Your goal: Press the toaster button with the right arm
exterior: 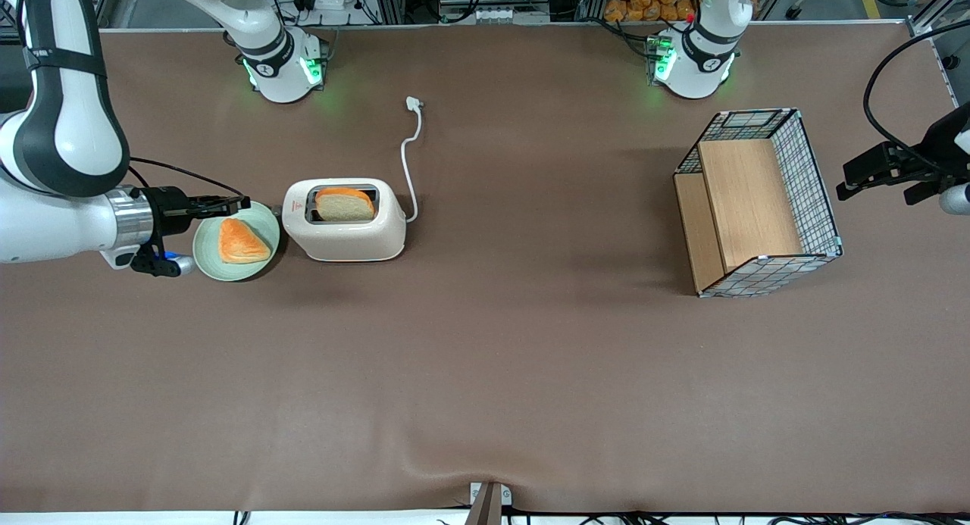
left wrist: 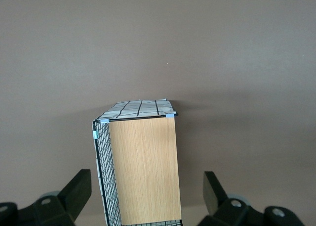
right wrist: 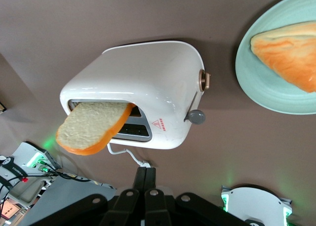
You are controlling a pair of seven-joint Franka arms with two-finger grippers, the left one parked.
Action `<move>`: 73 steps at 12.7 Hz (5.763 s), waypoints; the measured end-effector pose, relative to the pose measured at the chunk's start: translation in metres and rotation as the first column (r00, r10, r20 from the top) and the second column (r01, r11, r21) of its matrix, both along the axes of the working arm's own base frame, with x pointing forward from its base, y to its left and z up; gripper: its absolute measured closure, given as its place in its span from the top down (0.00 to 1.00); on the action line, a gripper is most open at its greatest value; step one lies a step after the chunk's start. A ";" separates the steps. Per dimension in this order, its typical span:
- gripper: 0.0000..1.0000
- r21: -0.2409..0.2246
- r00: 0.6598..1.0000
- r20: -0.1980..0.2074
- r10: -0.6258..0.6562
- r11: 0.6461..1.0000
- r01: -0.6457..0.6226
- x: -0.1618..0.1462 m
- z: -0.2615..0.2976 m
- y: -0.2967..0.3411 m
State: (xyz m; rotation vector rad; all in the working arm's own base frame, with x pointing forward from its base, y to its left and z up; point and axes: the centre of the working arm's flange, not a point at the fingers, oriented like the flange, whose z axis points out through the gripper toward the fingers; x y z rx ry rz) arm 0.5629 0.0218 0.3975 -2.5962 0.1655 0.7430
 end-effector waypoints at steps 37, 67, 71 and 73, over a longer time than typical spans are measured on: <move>0.01 0.309 0.979 -0.110 -0.174 0.930 0.200 -0.047 -0.209 -0.064; 1.00 0.218 0.995 -0.068 -0.070 0.972 0.084 0.019 -0.122 -0.082; 1.00 -0.005 0.985 0.144 0.099 0.995 -0.100 0.031 -0.048 -0.044; 1.00 -0.135 0.950 0.246 0.193 0.977 -0.164 0.032 -0.015 -0.043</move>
